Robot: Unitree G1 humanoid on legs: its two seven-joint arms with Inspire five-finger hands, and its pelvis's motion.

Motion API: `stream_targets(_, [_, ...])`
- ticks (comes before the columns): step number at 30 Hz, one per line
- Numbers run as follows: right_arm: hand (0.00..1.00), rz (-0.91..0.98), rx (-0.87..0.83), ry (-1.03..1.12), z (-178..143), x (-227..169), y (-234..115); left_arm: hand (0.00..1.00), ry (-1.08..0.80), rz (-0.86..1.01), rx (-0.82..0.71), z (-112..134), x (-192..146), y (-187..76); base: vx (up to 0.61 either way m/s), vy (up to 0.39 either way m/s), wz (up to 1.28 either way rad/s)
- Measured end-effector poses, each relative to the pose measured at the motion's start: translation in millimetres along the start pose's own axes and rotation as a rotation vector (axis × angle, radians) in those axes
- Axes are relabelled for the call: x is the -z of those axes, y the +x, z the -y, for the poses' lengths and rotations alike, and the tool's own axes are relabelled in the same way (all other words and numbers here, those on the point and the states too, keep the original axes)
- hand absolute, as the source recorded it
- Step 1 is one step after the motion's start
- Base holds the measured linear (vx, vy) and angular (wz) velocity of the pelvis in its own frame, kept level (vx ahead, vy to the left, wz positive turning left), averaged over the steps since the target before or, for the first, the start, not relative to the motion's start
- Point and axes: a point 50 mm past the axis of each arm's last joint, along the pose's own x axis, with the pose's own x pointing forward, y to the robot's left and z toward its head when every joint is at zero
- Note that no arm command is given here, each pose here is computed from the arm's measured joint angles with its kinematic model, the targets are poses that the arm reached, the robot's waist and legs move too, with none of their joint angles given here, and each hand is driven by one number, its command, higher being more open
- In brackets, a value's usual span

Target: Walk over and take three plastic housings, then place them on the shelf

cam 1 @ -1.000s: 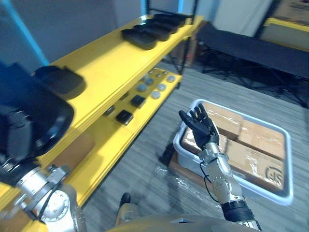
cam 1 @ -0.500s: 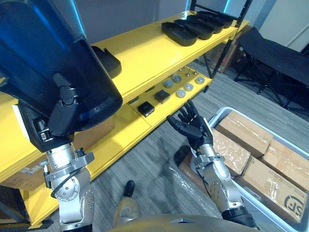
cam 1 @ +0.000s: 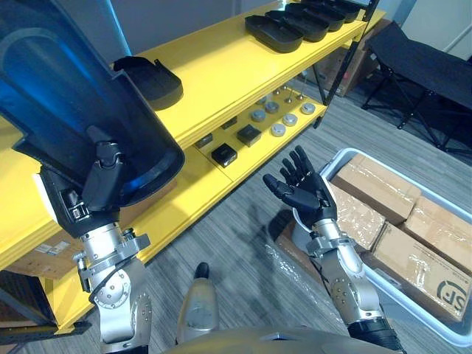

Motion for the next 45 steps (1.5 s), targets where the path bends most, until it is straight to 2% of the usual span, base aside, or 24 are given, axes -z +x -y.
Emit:
stream_targets(5, [1.00, 0.017, 0.046, 0.010, 5, 4, -12, 0.00, 0.031, 0.044, 0.007, -6, -8, 6, 0.16, 0.292, 0.28])
stream_targets(7, [1.00, 0.015, -0.015, 0.034, -8, 8, -9, 0.00, 0.082, 0.081, -0.040, -18, -16, 11, 0.33, 0.227, 0.12])
stream_targets(11, [1.00, 0.052, -0.114, 0.029, -24, 2, 3, 0.00, 0.094, 0.092, -0.115, -25, -18, 11, 0.35, 0.157, 0.28])
stream_targets(13, [1.00, 0.212, -0.160, -0.236, -35, -27, 24, 0.00, 0.087, 0.097, -0.129, -25, -18, 13, 0.23, 0.065, 0.22])
stream_targets(17, [1.00, 0.538, -0.090, -0.483, -26, -96, 47, 0.00, 0.058, 0.117, -0.098, -15, -13, 27, 0.18, -0.043, 0.81])
stream_targets(20, [1.00, 0.736, 0.042, -0.511, -2, -144, 38, 0.00, 0.061, 0.132, -0.104, -16, -11, 34, 0.20, -0.285, 1.11])
stream_targets(24, [1.00, 0.871, 0.010, -0.461, -7, -174, 26, 0.00, 0.075, 0.130, -0.135, -27, -12, 31, 0.19, -0.354, 0.73])
stream_targets(26, [1.00, 0.870, 0.037, -0.430, -1, -173, 17, 0.00, 0.050, 0.121, -0.055, -18, -10, 30, 0.10, -0.224, 1.15])
stream_targets(28, [1.00, 0.793, 0.089, -0.410, 12, -161, 10, 0.00, -0.002, 0.111, 0.040, -3, -7, 28, 0.07, -0.155, 0.70])
stream_targets(31, [1.00, 0.667, 0.077, -0.335, 17, -134, 5, 0.00, -0.044, 0.147, 0.103, 9, -14, 28, 0.05, -0.033, 0.35])
stream_targets(39, [1.00, 0.448, 0.069, -0.104, 3, -77, 0, 0.00, -0.105, 0.152, 0.088, 17, -21, 18, -0.02, -0.001, 0.24])
stream_targets(45, [1.00, 0.393, -0.032, -0.001, -18, -60, 6, 0.00, -0.044, -0.086, 0.033, 3, 1, -7, -0.07, 0.000, 0.17])
